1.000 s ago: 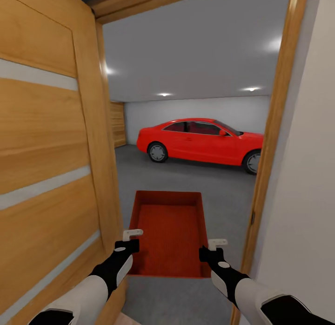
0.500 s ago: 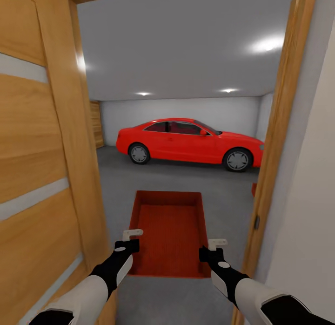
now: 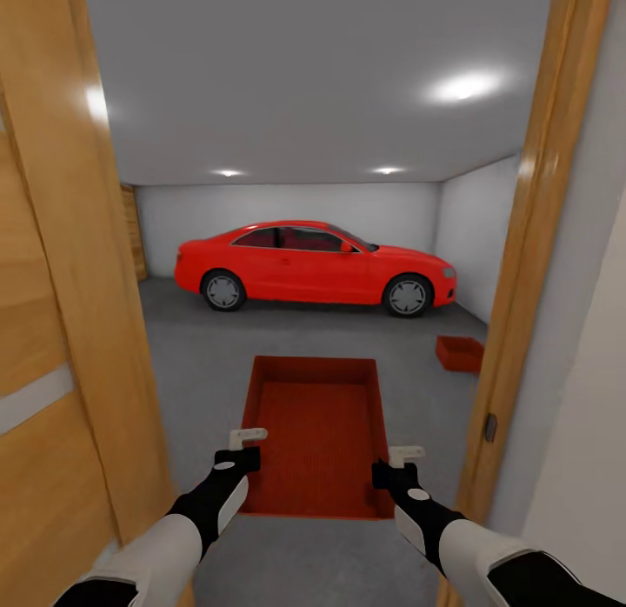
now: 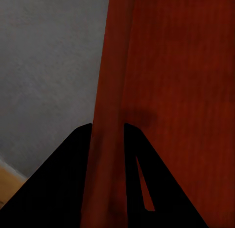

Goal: Move the two storage containers from the living room to the garage. In the garage, place one container on the floor and stack the other container on top of it (either order is fine).

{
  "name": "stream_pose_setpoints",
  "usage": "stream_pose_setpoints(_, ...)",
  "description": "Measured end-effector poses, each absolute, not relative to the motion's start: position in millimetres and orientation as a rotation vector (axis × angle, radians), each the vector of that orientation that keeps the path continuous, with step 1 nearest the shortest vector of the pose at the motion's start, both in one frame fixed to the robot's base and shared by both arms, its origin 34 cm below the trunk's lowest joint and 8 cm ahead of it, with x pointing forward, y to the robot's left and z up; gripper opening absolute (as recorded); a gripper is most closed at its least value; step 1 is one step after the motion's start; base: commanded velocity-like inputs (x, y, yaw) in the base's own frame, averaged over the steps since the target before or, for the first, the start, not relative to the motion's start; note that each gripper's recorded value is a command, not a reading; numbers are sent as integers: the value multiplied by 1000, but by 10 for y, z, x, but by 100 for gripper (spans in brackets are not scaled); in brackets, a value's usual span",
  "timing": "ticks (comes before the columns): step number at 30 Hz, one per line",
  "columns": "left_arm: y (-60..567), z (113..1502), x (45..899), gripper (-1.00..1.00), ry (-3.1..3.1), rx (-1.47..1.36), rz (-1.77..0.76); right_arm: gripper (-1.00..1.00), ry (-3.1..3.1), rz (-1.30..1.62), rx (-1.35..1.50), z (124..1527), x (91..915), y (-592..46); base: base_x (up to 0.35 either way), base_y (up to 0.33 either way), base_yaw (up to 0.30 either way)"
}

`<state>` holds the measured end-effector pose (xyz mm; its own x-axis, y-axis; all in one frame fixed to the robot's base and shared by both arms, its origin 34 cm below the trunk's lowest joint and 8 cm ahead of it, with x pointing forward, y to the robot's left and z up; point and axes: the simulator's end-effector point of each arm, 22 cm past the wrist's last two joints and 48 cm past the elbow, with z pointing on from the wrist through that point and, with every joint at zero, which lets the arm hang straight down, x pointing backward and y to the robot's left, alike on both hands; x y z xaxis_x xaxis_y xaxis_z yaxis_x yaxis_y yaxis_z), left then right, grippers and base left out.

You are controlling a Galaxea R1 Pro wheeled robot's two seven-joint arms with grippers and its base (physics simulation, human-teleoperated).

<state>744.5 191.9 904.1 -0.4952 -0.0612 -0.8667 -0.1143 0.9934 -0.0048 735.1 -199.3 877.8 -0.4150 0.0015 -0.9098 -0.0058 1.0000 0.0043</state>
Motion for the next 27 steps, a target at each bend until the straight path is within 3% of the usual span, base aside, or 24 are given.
stream_pose_setpoints(5, 1913, 9038, 7443, -100, 2090, -124, 66, -100, 1999, 7, -6, 8778, 7353, -2000, 196, 170, -133)
stream_pose_setpoints(21, 1928, 8986, 7413, -100, 2099, -130, 66, -100, 2006, 0, -18, 8748, 7336, -1989, 21, 5, -2)
stream_pose_setpoints(27, 1961, 8980, 7411, -100, 2099, -128, 63, -100, 2007, -4, -17, 8750, 7328, -1956, 269, 0, 0)
